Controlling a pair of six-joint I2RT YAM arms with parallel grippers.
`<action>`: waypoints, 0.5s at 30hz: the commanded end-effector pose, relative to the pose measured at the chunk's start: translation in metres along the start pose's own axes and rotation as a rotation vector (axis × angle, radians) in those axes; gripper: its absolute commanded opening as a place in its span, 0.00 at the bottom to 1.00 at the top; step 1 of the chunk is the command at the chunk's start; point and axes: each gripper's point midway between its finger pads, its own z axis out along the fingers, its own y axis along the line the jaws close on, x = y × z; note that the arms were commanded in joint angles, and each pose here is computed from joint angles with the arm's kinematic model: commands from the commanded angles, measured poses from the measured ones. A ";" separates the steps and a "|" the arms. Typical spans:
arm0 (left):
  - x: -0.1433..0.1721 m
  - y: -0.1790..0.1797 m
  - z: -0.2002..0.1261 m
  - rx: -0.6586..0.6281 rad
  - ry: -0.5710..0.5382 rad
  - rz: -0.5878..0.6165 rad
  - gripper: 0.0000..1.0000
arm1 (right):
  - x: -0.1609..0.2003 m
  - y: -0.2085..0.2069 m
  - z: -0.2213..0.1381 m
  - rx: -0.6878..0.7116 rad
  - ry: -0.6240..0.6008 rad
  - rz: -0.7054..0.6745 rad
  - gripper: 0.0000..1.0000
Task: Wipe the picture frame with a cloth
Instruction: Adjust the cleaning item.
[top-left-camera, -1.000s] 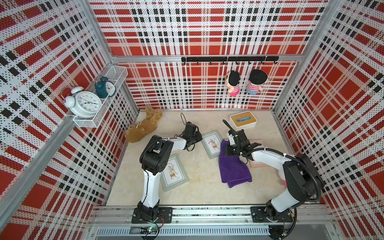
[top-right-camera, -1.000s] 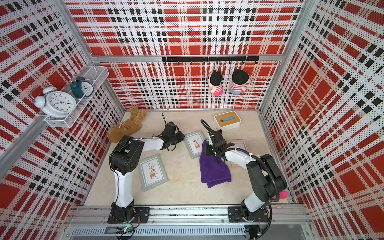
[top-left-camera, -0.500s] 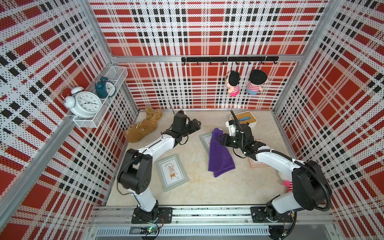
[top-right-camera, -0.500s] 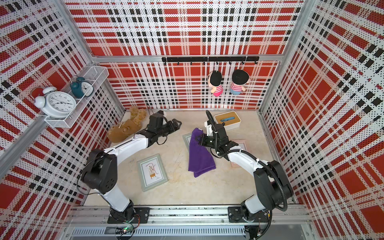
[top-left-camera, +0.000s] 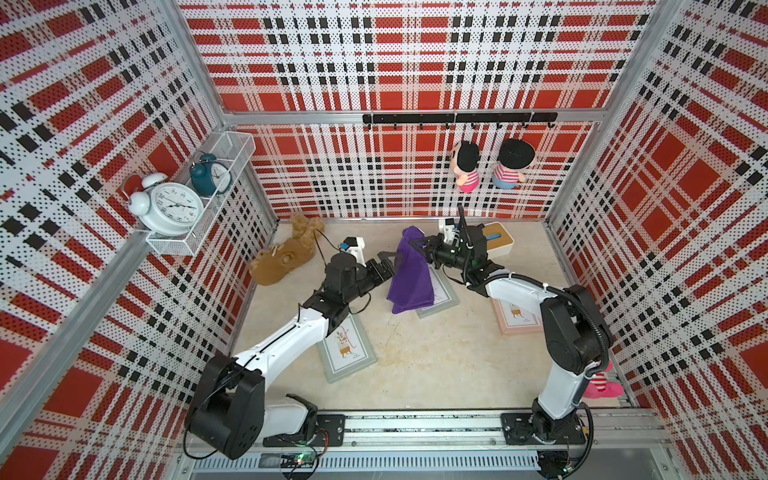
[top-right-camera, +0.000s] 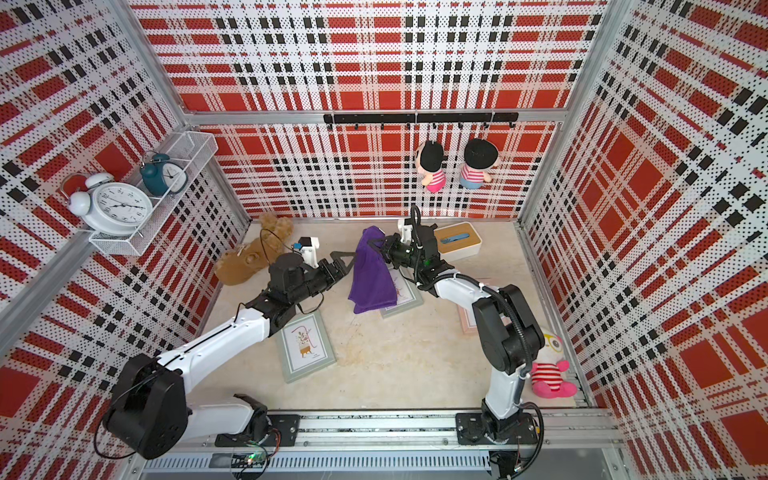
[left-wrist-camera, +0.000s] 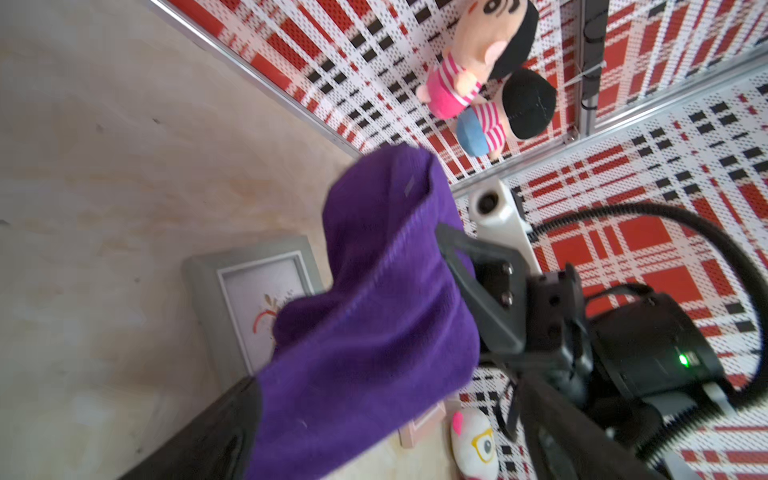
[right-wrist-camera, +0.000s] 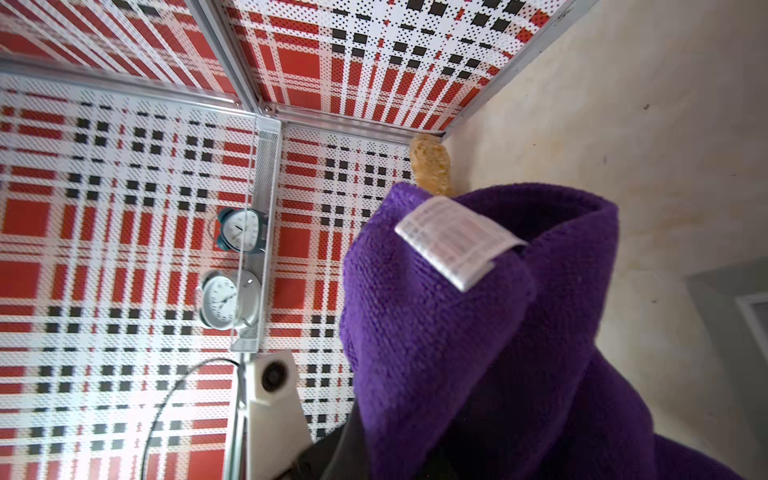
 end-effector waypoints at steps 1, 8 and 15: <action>0.008 -0.032 -0.001 0.132 -0.014 -0.078 0.98 | -0.012 0.041 0.005 -0.122 -0.029 0.080 0.00; -0.006 -0.043 -0.001 0.259 -0.120 -0.192 0.98 | -0.013 0.044 0.008 -0.166 -0.021 0.204 0.00; -0.014 -0.060 0.003 0.367 -0.177 -0.263 0.98 | -0.011 0.061 0.010 -0.245 -0.011 0.282 0.00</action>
